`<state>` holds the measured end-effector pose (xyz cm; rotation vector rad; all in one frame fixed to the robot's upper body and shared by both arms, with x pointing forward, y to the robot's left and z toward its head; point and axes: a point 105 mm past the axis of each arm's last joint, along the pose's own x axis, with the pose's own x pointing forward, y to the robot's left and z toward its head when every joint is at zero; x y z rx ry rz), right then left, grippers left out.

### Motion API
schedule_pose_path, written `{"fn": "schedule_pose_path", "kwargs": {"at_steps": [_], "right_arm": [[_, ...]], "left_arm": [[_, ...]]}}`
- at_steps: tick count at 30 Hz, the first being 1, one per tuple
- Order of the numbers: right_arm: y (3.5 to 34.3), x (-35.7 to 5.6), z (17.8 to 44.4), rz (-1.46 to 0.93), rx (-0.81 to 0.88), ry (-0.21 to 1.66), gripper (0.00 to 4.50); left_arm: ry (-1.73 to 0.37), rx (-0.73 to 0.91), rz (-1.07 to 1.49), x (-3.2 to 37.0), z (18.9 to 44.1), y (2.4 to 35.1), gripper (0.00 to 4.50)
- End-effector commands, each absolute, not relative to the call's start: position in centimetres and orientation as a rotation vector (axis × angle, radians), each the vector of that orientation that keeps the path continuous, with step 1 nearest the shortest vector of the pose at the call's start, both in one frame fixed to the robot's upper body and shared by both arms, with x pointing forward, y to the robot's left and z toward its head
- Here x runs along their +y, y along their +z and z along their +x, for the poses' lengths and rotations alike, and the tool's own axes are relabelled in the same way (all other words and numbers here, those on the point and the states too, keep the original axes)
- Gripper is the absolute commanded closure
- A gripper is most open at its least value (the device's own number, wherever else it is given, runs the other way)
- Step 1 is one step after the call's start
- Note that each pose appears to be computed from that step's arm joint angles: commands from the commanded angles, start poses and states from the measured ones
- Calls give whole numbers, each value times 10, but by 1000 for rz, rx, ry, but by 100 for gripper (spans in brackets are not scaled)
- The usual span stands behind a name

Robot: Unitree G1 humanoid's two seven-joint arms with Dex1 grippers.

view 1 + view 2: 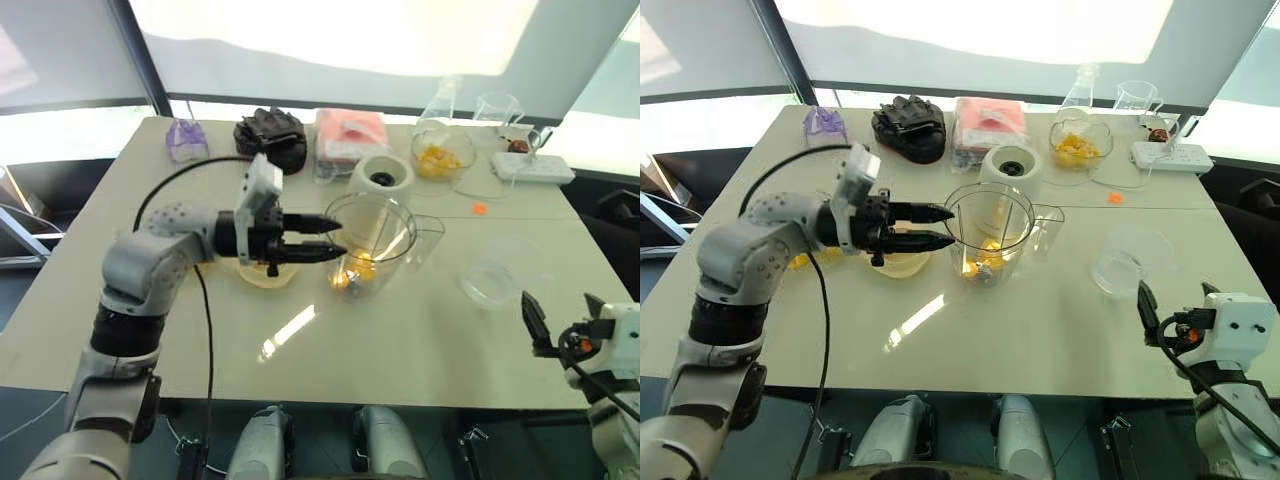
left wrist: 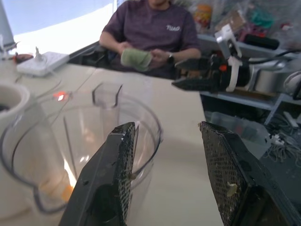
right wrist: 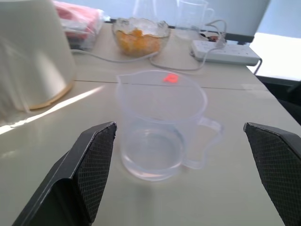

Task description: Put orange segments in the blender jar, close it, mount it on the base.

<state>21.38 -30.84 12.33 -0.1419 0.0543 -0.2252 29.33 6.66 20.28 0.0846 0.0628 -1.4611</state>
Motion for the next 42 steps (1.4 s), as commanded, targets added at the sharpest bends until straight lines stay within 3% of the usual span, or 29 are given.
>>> {"fn": "schedule_pose_path", "kwargs": {"at_steps": [1,8,20,42], "right_arm": [[121,-326,224,-184,43,-312,0],[103,-344,241,-217,93,-382,0],[90,-355,219,-157,113,-445,0],[69,-369,275,-163,89,-396,0]], "left_arm": [[-1481,22,126,64,290,206,223],[-1499,12,123,63,285,208,223],[-1503,20,91,63,275,211,223],[-1478,33,88,64,274,210,223]]}}
